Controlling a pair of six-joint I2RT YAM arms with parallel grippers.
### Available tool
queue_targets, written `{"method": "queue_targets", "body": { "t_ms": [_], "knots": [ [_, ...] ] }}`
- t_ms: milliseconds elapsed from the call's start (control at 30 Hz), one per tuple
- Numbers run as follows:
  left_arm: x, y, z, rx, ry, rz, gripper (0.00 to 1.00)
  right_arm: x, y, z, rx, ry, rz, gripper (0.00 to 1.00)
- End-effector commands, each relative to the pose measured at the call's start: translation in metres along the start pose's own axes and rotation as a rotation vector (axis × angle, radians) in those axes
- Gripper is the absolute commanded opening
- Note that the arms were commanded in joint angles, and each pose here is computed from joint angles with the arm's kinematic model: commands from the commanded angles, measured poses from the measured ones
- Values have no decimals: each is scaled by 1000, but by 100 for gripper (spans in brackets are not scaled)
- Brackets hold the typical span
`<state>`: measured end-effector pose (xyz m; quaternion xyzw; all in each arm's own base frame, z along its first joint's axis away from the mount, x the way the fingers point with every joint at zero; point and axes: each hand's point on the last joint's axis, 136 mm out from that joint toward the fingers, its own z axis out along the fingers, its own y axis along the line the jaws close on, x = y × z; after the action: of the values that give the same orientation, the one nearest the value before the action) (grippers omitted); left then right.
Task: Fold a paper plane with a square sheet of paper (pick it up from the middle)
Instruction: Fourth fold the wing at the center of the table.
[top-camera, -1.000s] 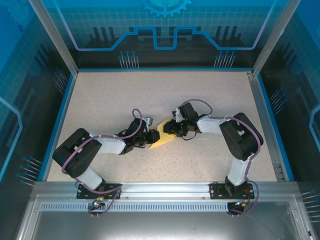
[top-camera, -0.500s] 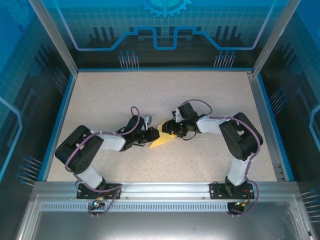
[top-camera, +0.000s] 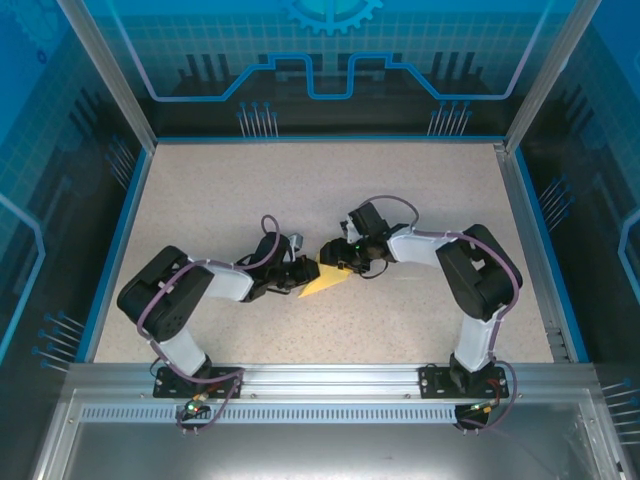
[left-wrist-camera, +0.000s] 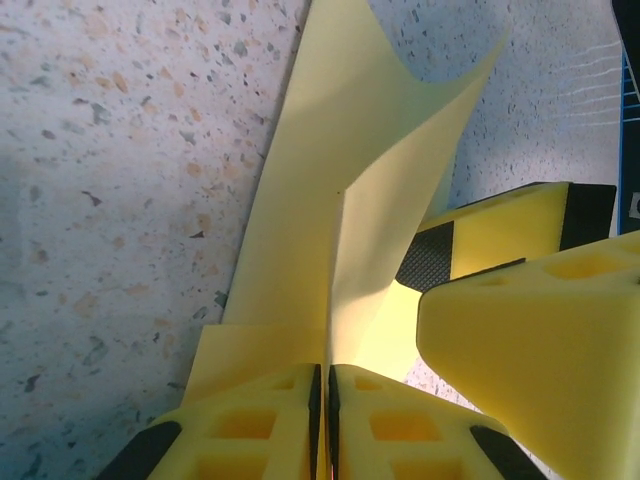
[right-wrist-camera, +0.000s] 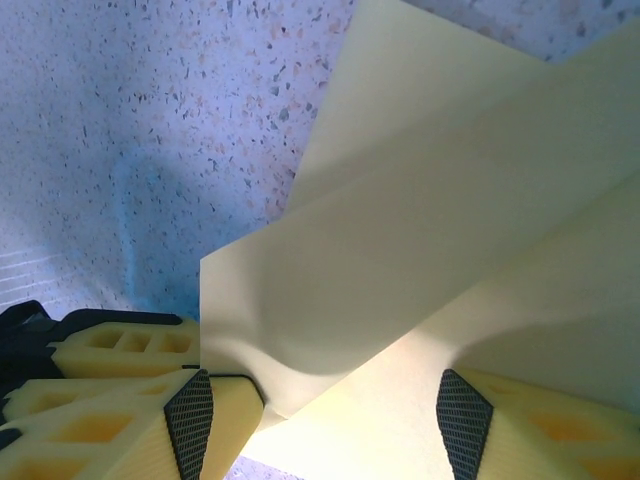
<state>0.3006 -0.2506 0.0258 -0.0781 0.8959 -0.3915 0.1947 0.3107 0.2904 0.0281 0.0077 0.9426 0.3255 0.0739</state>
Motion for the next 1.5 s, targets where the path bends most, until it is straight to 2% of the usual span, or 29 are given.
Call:
{"method": "queue_targets", "body": {
  "t_ms": [0, 367, 700, 933, 1067, 1233, 1367, 1467],
  "knots": [
    [-8, -4, -3, 18, -2, -2, 16, 16, -38, 8, 183, 46, 30, 65],
    [-7, -9, -5, 48, 31, 24, 22, 24, -61, 9, 334, 89, 84, 63],
    [-4, -22, -27, 70, 26, 78, 36, 30, -75, 11, 413, 116, 127, 56],
    [0, -13, -33, 21, 21, 90, 42, 31, -75, 10, 429, 106, 132, 56],
    [-2, -11, -34, 10, 11, 89, 40, 31, -77, 9, 441, 105, 142, 56],
    [-4, -34, -40, 124, -11, 121, 28, 32, -78, 8, 451, 103, 148, 56],
    [2, -44, -38, 189, 27, 128, 28, 32, -78, 8, 450, 103, 153, 56],
    [7, -38, -34, 168, 56, 123, 28, 32, -78, 8, 450, 104, 155, 56]
  ]
}}
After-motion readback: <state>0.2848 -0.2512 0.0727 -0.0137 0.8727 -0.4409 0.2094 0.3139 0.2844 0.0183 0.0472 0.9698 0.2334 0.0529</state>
